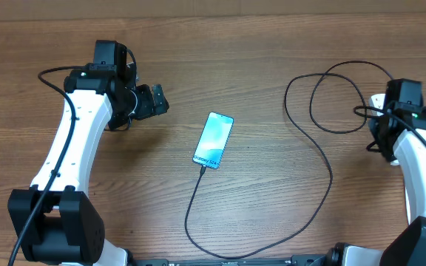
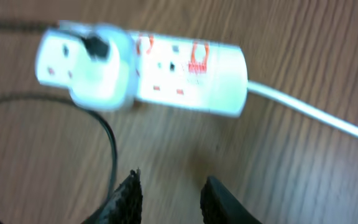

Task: Plug charger to phone and switch on socket

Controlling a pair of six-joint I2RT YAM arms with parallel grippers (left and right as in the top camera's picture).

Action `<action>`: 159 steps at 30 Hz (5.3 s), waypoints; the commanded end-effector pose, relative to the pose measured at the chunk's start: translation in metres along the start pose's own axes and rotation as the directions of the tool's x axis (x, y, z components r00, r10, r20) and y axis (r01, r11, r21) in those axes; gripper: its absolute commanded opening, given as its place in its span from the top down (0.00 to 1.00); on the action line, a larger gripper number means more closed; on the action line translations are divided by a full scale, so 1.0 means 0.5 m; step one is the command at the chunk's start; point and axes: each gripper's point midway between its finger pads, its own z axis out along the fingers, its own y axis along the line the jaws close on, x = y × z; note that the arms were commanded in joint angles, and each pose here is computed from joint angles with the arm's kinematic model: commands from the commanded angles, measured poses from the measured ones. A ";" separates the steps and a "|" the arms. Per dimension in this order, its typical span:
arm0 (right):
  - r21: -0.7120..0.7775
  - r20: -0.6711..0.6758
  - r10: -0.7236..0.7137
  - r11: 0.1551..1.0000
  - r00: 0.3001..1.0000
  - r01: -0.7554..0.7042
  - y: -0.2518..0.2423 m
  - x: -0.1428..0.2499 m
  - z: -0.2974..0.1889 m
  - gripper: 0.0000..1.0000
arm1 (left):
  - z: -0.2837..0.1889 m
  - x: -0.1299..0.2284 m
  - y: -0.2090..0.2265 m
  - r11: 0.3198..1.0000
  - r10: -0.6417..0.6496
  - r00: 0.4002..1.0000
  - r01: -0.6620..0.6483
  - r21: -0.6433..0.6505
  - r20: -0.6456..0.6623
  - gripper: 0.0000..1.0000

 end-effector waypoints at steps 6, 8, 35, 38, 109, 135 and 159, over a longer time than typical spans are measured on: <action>0.035 0.130 0.081 0.996 0.988 -0.086 -0.026 -0.064 0.026 0.68 | -0.010 -0.003 0.005 1.000 0.016 1.000 -0.016 -0.007 0.016 0.01; 0.034 0.145 0.095 0.994 0.985 -0.101 -0.027 -0.075 0.031 0.62 | -0.010 -0.003 0.005 1.000 0.016 1.000 -0.016 -0.007 0.016 0.00; -0.199 0.010 -0.060 0.978 0.998 0.061 -0.005 -0.146 0.173 0.09 | -0.010 -0.003 0.005 1.000 0.016 1.000 -0.016 -0.007 0.016 0.00; -0.173 0.001 -0.028 0.984 1.000 0.028 -0.040 -0.162 0.181 0.00 | -0.010 -0.003 0.005 1.000 0.016 1.000 -0.016 -0.007 0.016 0.01; -0.155 -0.278 -0.263 0.961 0.924 0.227 -0.011 -0.172 0.262 0.00 | -0.010 -0.003 0.005 1.000 0.016 1.000 -0.016 -0.007 0.016 0.01; -0.135 -0.340 -0.275 0.961 0.899 0.243 -0.027 -0.114 0.303 0.00 | -0.010 -0.003 0.005 1.000 0.016 1.000 -0.016 -0.007 0.016 0.00; -0.220 -0.419 -0.328 0.941 0.847 0.255 -0.019 -0.070 0.283 0.00 | -0.010 -0.003 0.005 1.000 0.016 1.000 -0.016 -0.007 0.016 0.01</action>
